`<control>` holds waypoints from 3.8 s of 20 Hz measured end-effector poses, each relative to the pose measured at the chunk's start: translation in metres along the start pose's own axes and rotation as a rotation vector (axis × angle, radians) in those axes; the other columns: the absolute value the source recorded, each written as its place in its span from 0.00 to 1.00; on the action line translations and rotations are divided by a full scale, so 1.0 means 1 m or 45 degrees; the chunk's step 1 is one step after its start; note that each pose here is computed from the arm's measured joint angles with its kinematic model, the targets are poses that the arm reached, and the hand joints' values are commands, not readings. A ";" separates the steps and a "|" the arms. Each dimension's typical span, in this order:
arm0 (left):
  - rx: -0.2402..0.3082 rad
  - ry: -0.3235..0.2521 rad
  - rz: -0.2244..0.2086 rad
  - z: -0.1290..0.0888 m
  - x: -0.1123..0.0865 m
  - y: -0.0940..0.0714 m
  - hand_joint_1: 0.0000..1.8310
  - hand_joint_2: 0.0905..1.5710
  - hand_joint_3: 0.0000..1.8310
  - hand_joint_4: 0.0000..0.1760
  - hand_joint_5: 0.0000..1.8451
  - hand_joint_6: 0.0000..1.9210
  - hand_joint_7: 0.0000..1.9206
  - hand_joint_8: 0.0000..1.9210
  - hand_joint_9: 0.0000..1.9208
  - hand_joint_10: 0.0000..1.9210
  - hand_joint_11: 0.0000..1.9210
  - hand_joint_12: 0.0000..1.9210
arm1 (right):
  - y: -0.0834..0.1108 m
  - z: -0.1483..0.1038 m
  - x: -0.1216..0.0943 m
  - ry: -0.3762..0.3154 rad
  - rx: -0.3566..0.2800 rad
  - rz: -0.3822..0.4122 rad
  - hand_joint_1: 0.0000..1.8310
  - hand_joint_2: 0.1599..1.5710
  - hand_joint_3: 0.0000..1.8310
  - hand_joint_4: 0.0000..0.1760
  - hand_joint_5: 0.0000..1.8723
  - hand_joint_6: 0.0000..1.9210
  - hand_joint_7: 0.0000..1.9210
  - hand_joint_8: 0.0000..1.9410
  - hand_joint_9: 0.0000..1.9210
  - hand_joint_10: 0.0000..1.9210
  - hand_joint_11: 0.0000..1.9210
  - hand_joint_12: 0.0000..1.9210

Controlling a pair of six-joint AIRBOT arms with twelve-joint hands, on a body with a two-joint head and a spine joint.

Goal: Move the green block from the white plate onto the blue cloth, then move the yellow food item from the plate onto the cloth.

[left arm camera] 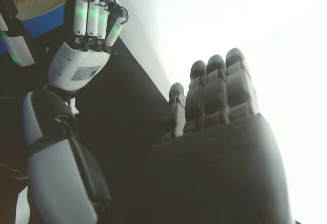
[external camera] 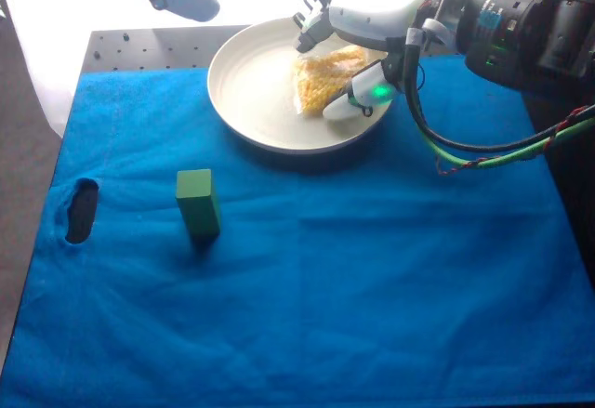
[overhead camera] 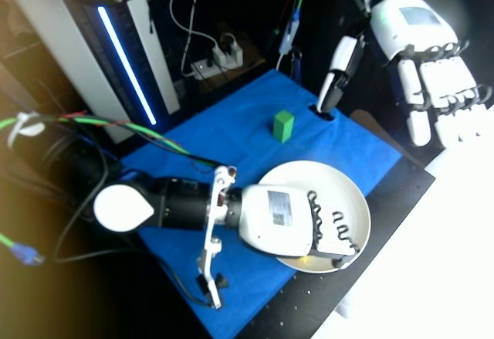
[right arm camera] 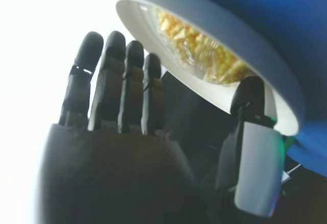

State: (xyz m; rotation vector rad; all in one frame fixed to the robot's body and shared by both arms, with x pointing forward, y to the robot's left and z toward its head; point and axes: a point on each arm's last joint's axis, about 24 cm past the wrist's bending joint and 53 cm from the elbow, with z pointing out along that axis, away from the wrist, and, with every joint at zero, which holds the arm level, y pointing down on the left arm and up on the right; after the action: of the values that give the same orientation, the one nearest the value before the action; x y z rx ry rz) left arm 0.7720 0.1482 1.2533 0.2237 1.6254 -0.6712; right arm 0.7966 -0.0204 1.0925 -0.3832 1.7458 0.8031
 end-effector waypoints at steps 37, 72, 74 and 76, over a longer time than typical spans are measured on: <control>-0.061 0.048 -0.068 -0.010 0.020 0.021 0.37 0.47 0.00 1.00 0.00 0.00 0.04 0.00 0.02 0.00 0.00 0.00 | 0.124 -0.146 -0.015 -0.053 -0.643 0.116 0.64 0.65 0.00 0.00 0.57 0.42 0.59 0.50 0.56 0.79 0.51 1.00; 0.369 -0.292 -0.249 -0.080 -0.026 -0.066 0.20 0.46 0.00 0.98 0.00 0.00 0.00 0.00 0.00 0.00 0.02 0.02 | 0.026 -0.222 -0.161 -0.706 -0.423 0.567 0.35 0.36 0.00 1.00 0.00 0.00 0.00 0.00 0.00 0.00 0.01 0.06; 0.464 -0.362 -0.252 -0.087 -0.039 -0.088 0.31 0.47 0.00 1.00 0.02 0.00 0.05 0.00 0.03 0.00 0.03 0.03 | 0.037 -0.239 -0.174 -0.761 -0.483 0.557 0.34 0.36 0.00 1.00 0.00 0.00 0.00 0.00 0.00 0.00 0.00 0.06; 0.555 -0.424 -0.224 -0.097 -0.046 -0.110 0.32 0.47 0.01 1.00 0.05 0.01 0.07 0.00 0.07 0.01 0.06 0.05 | 0.043 -0.257 -0.192 -0.868 -0.553 0.571 0.35 0.39 0.00 1.00 0.00 0.00 0.03 0.00 0.02 0.00 0.01 0.12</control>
State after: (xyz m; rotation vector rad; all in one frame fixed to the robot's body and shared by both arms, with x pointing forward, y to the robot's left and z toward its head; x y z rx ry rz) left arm 0.6429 0.1227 1.3324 0.2700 1.1751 -1.1351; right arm 0.6488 -0.1918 1.3234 0.0225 1.0119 1.4486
